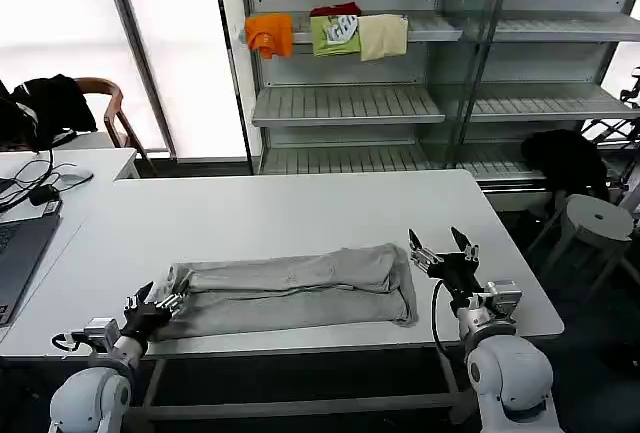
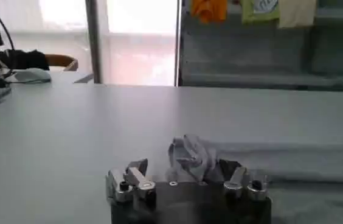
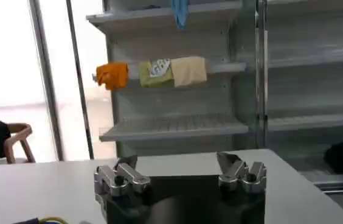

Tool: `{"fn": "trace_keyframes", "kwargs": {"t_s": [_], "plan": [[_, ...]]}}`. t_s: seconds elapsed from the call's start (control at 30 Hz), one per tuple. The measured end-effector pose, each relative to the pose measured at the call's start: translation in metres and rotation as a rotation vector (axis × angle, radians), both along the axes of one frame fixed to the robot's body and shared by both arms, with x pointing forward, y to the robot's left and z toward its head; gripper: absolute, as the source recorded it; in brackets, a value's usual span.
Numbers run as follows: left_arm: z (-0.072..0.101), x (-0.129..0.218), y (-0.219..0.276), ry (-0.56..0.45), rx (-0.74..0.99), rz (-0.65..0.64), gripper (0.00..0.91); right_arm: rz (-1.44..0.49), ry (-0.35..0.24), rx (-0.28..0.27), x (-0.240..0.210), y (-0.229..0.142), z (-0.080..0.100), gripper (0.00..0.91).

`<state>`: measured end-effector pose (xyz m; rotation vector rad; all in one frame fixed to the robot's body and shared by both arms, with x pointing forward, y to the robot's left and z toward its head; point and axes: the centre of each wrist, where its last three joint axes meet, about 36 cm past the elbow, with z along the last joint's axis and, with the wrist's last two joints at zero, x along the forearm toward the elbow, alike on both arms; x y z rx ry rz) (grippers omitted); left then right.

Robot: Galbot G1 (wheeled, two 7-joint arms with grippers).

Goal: Fold and organize the clothes.

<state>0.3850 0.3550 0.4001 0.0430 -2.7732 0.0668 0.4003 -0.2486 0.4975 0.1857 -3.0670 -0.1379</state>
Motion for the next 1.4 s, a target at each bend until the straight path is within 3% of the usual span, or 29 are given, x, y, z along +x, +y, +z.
{"fn": "trace_keyframes", "kwargs": {"t_s": [0.03, 0.47, 0.8, 1.13, 1.4], "plan": [[-0.001, 0.0, -0.001, 0.005, 0.0, 0.003, 0.02, 0.001, -0.004, 0.005, 0.0, 0.0, 0.001, 0.907], [-0.003, -0.001, -0.014, 0.013, -0.005, 0.009, 0.0, -0.011, -0.017, 0.034, 0.0, -0.005, 0.006, 0.907], [0.002, 0.0, -0.011, -0.064, 0.035, 0.012, 0.0, -0.022, -0.018, 0.031, -0.001, -0.008, 0.008, 0.907], [0.038, 0.012, 0.062, -0.14, 0.27, 0.028, 0.0, -0.027, -0.002, 0.02, 0.003, -0.007, 0.003, 0.907], [0.094, 0.023, 0.152, -0.16, 0.53, 0.069, 0.0, -0.024, 0.013, 0.017, 0.011, 0.001, -0.004, 0.907]]}}
